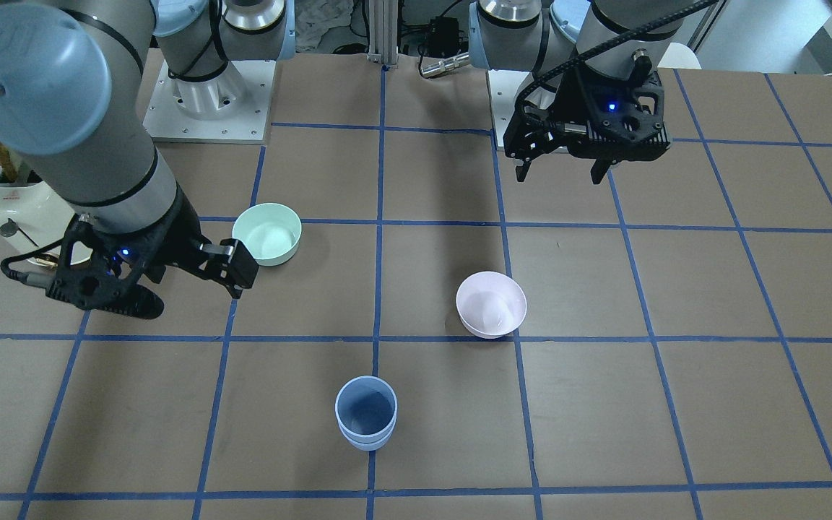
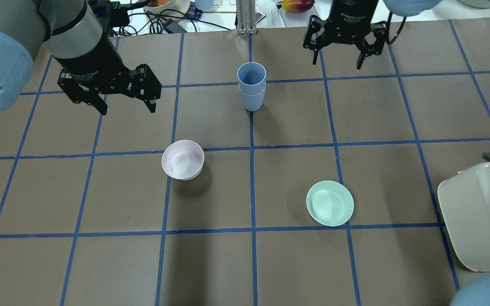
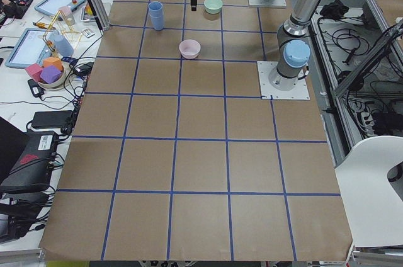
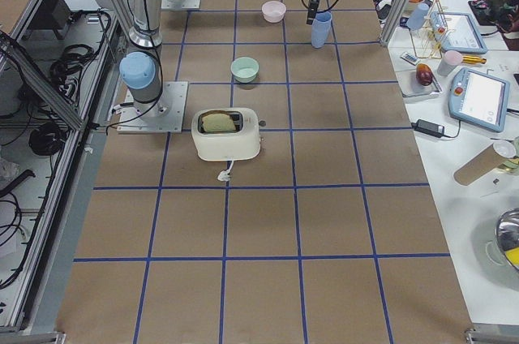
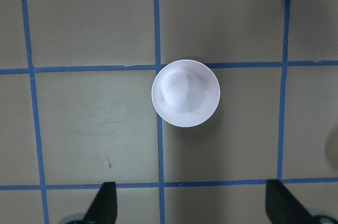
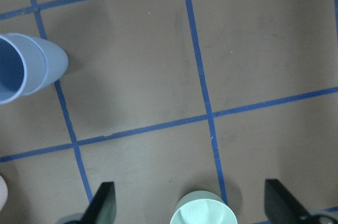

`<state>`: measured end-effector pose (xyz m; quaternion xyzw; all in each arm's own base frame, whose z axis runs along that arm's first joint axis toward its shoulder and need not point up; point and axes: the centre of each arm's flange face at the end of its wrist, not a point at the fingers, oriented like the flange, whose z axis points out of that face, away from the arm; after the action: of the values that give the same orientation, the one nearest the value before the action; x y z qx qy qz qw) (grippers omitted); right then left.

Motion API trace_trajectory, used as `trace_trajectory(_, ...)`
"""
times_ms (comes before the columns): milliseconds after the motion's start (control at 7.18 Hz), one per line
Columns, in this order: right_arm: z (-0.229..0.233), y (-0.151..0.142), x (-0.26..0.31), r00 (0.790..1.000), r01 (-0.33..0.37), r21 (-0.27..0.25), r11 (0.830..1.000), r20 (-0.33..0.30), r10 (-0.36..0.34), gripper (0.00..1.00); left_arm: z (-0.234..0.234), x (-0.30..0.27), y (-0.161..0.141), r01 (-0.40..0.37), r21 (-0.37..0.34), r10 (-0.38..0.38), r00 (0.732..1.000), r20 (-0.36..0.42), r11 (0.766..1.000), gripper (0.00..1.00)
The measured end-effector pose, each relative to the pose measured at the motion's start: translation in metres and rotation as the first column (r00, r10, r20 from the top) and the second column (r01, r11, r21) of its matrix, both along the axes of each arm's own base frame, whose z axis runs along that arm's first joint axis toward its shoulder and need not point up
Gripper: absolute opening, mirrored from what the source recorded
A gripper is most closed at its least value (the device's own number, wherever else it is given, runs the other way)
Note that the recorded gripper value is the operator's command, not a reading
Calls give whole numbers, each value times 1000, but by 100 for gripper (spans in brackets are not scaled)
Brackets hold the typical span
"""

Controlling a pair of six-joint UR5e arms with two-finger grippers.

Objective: Stack blue cups with both arms

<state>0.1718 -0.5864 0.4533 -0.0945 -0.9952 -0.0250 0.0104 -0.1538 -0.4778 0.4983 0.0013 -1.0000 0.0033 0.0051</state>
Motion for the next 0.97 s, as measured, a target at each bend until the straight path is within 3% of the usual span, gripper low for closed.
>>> trace_trajectory(278, 12, 58, -11, 1000, -16, -3, 1000, -17, 16, 100, 2, 4, 0, -8, -2, 8, 1000, 1, 1000, 100)
trace_trajectory(418, 21, 71, -11, 1000, -15, -18, 1000, -15, 15, 100, 2, 4, 1, -8, -2, 8, 1000, 1, 1000, 100)
trace_trajectory(696, 24, 78, -14, 1000, -24, -17, 1000, -7, 24, 100, 2, 4, 1, -10, -3, 10, 1000, 2, 1000, 100)
trace_trajectory(975, 24, 74, -33, 997, -80, -12, 997, -2, 80, 100, 2, 4, 1, -10, -3, 10, 1000, 3, 1000, 100)
